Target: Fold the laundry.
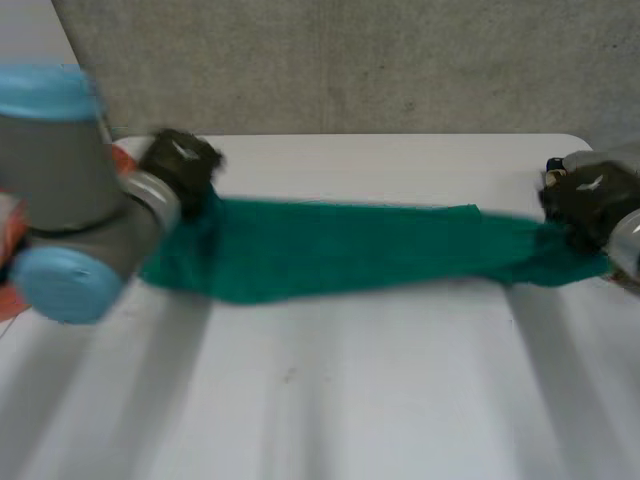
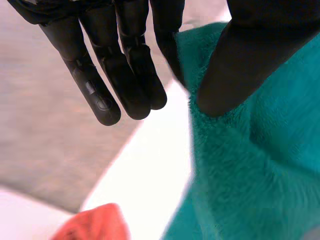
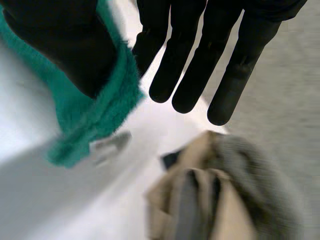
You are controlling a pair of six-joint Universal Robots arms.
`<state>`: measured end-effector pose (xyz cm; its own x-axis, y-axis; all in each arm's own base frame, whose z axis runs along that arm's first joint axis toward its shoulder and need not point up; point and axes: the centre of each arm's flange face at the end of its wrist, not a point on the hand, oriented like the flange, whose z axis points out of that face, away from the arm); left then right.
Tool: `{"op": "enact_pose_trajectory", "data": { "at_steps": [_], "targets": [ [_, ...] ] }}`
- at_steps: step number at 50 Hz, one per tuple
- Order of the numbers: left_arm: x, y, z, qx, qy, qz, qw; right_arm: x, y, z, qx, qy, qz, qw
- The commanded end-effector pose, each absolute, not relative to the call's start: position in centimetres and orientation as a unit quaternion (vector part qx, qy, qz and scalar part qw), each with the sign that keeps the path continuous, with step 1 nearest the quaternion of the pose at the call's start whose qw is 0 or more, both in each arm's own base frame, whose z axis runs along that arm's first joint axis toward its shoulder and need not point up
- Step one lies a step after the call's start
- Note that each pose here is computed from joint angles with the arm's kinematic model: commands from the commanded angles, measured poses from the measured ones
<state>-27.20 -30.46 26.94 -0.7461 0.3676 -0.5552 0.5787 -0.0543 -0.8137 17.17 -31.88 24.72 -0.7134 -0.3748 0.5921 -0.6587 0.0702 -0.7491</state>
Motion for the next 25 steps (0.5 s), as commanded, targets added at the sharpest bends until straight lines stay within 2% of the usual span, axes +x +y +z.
{"op": "enact_pose_trajectory", "data": {
  "at_steps": [1,6,10,12,16,19,25],
  "targets": [
    [-21.2,-28.7,32.4,0.256,0.684,-0.679,0.075,14.5,-31.3,29.3,0.387,-0.702,0.572,0.174],
    [-17.3,-27.0,31.5,0.250,0.739,-0.621,0.076,13.6,-28.6,31.6,0.434,-0.700,0.535,0.189],
    [-16.4,-25.4,30.3,0.258,0.773,-0.578,0.043,13.5,-27.1,32.0,0.464,-0.693,0.521,0.181],
    [-16.8,-24.6,29.3,0.272,0.787,-0.554,0.014,14.0,-26.4,31.2,0.493,-0.688,0.507,0.164],
    [-17.8,-24.6,27.4,0.288,0.792,-0.538,-0.009,15.0,-26.5,28.4,0.531,-0.689,0.475,0.134],
    [-18.4,-25.9,25.9,0.292,0.794,-0.534,-0.003,16.2,-26.9,27.1,0.548,-0.687,0.462,0.121],
    [-20.2,-29.2,23.0,0.284,0.789,-0.543,0.040,17.3,-29.6,24.8,0.518,-0.710,0.458,0.133]
  ]
}}
